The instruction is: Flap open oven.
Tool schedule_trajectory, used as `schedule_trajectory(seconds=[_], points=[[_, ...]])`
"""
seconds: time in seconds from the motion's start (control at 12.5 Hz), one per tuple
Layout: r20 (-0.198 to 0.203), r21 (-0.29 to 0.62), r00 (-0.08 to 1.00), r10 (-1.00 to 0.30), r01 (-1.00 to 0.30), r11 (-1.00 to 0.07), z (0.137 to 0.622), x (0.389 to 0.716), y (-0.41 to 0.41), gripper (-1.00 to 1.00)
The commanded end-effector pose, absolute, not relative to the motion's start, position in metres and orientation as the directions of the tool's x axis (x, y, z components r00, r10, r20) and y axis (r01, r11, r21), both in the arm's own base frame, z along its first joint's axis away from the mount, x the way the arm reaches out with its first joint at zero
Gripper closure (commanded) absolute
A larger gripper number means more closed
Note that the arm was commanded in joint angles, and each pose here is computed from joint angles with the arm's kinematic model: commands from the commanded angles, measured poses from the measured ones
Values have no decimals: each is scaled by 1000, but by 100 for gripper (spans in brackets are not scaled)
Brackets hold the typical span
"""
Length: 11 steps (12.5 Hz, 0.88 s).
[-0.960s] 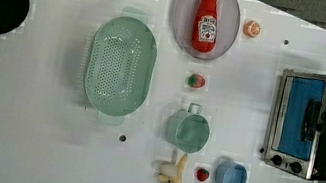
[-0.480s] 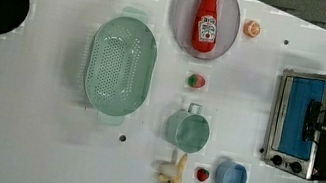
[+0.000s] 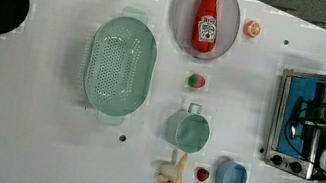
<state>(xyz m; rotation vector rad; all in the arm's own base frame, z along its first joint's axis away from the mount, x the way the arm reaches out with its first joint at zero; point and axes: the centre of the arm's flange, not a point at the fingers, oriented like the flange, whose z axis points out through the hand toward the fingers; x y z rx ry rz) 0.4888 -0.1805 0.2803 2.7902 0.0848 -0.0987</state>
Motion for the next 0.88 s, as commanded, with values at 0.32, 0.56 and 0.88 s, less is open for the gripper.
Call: schedule_trajectory(seconds=[0.32, 0.56, 0.88], points=[[-67, 432, 997, -34, -2, -902, 225, 499, -93, 65], [-78, 509, 997, -10, 31, -860, 189, 497, -62, 65], [-77, 585, 997, -31, 20, -811, 141, 495, -29, 65]])
